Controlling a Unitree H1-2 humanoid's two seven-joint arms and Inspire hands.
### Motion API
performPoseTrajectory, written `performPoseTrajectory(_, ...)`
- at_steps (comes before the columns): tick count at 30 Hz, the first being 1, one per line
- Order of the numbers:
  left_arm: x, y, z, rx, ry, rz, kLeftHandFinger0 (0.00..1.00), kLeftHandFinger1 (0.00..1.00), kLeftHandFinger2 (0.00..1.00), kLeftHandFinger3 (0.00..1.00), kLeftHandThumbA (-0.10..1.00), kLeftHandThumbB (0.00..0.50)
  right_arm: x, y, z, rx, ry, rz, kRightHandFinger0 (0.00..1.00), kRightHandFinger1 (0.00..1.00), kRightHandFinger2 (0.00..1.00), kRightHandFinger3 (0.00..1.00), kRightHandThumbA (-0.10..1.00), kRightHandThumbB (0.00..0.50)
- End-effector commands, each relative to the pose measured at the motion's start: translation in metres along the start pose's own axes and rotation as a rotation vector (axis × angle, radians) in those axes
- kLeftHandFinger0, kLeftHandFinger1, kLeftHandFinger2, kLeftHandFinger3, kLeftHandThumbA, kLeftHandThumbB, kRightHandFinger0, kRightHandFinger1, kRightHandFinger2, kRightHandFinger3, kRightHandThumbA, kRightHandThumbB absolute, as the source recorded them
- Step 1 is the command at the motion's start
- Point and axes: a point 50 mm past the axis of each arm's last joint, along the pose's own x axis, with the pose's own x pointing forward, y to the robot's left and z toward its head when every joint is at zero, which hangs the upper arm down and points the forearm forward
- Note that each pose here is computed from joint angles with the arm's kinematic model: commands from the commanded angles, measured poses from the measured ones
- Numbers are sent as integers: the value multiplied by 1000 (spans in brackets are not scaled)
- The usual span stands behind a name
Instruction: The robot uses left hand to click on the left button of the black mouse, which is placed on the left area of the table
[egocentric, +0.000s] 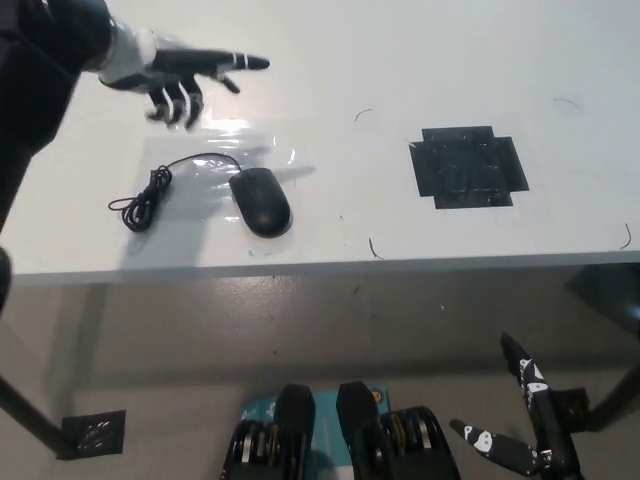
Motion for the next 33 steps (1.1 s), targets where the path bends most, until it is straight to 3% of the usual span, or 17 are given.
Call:
performPoseTrajectory(1, -204, 33, 29, 21, -434, 328, 44, 121, 391, 1000, 1000, 309, -1, -6, 5, 12, -58, 19, 1000, 1000, 1000, 1000, 1000, 375)
performPoseTrajectory(3, -236, 15, 21, 63, -529, 372, 2, 48, 277, 1000, 1000, 417, -3, -8, 4, 11, -53, 22, 1000, 1000, 1000, 1000, 1000, 380)
performPoseTrajectory(6, -279, -22, 10, 117, -654, 467, 2, 57, 321, 1000, 1000, 417, -1, -10, 3, 7, -51, 23, 1000, 1000, 1000, 1000, 1000, 378)
performPoseTrajectory(7, -287, -37, 4, 97, -709, 467, 158, 184, 435, 1000, 1000, 345, -1, -9, 2, 9, -47, 23, 1000, 1000, 1000, 1000, 1000, 386)
performPoseTrajectory(8, -295, -59, -6, 39, -784, 452, 330, 216, 423, 1000, 1000, 349, -3, -7, 1, 14, -40, 23, 1000, 1000, 1000, 1000, 1000, 390)
performPoseTrajectory(10, -301, -91, -15, -13, -830, 456, 441, 236, 403, 1000, 1000, 361, -4, -5, 0, 17, -36, 23, 1000, 1000, 1000, 1000, 1000, 394)
performPoseTrajectory(11, -302, -143, -28, -75, -884, 479, 850, 474, 575, 1000, 1000, 385, -4, -5, 0, 11, -38, 26, 1000, 1000, 1000, 1000, 1000, 388)
performPoseTrajectory(13, -303, -172, -34, -117, -924, 493, 893, 528, 617, 1000, 1000, 355, -3, -4, 0, 12, -38, 29, 1000, 1000, 1000, 1000, 1000, 381)
performPoseTrajectory(14, -300, -204, -42, -172, -936, 503, 1000, 676, 769, 1000, 1000, 388, -2, -1, 0, 19, -35, 35, 1000, 1000, 1000, 1000, 1000, 378)
performPoseTrajectory(15, -292, -245, -51, -241, -977, 497, 1000, 918, 1000, 1000, 1000, 408, -2, 1, -2, 26, -29, 37, 1000, 1000, 1000, 1000, 1000, 374)
performPoseTrajectory(16, -290, -260, -55, -267, -996, 492, 1000, 990, 1000, 1000, 1000, 415, -3, 3, -3, 29, -24, 37, 1000, 1000, 1000, 1000, 1000, 374)
performPoseTrajectory(18, -288, -301, -59, -334, -987, 536, 986, 1000, 1000, 1000, 1000, 407, -4, 6, -4, 28, -19, 37, 1000, 1000, 1000, 1000, 1000, 369)
performPoseTrajectory(20, -286, -350, -58, -408, -974, 644, 840, 1000, 1000, 1000, 1000, 355, -7, 6, -6, 26, -12, 37, 1000, 1000, 1000, 1000, 1000, 364)
performPoseTrajectory(25, -278, -397, -66, -507, -865, 656, 949, 1000, 1000, 1000, 1000, 324, -12, 8, -9, 21, 2, 30, 1000, 1000, 1000, 1000, 1000, 361)
performPoseTrajectory(29, -253, -414, -71, -583, -825, 715, 978, 1000, 1000, 1000, 1000, 359, -14, 9, -9, 29, 4, 35, 1000, 1000, 1000, 1000, 1000, 373)
performPoseTrajectory(31, -234, -426, -78, -626, -773, 768, 996, 1000, 1000, 1000, 1000, 296, -15, 11, -9, 30, 7, 41, 1000, 1000, 1000, 1000, 1000, 370)
performPoseTrajectory(33, -205, -437, -95, -690, -681, 792, 1000, 1000, 1000, 1000, 1000, 296, -13, 14, -9, 33, 5, 40, 1000, 1000, 1000, 1000, 1000, 373)
